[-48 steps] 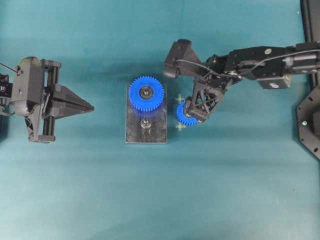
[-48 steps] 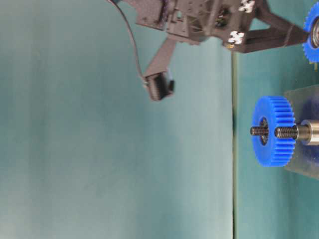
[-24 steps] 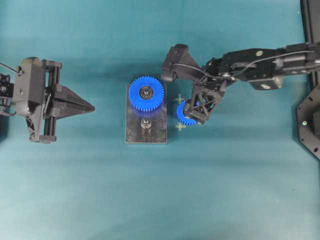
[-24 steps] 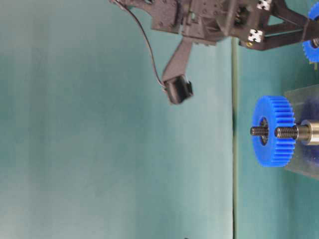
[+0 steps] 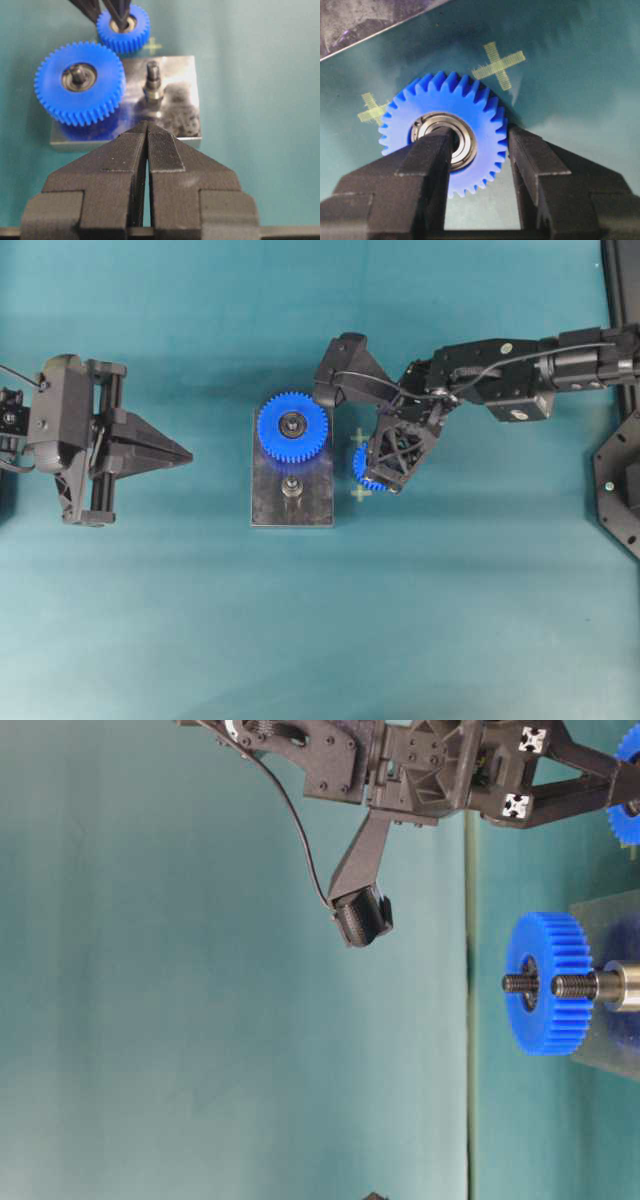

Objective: Fit the small gear onto the shaft.
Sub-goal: 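Lower the right gripper and grasp the small blue gear by its hub, then lift the small gear and carry it over the empty shaft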

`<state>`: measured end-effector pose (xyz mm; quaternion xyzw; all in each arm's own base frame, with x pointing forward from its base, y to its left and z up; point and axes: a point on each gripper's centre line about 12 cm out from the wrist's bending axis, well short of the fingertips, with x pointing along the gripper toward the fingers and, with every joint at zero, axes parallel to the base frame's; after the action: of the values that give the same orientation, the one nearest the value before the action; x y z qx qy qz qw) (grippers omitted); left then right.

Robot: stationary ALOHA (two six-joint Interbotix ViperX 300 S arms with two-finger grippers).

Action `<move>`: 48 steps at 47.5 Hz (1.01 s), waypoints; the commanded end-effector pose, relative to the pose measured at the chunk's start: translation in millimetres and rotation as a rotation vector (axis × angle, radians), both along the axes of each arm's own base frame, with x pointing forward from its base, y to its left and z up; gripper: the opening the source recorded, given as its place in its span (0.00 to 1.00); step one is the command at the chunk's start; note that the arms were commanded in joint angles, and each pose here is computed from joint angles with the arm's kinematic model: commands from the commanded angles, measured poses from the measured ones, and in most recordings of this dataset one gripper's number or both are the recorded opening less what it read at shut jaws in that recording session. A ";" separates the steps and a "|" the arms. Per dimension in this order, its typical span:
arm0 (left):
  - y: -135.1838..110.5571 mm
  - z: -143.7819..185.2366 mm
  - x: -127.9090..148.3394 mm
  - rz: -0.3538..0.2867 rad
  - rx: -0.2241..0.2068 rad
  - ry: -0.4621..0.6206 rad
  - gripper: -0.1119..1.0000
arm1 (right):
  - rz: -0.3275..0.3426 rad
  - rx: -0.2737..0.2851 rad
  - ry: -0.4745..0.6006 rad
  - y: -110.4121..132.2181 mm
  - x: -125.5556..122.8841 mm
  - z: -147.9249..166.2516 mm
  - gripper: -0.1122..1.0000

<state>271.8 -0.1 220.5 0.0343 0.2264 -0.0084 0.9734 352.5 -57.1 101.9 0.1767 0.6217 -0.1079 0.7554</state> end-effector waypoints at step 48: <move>0.4 9.0 -2.0 0.002 -0.002 -0.038 0.10 | 0.160 0.009 -0.112 41.3 110.8 94.4 0.42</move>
<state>268.8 -0.1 223.2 0.0336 0.2205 -0.0080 0.9748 459.4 -18.4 181.5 0.1357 0.6051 -0.0370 0.7836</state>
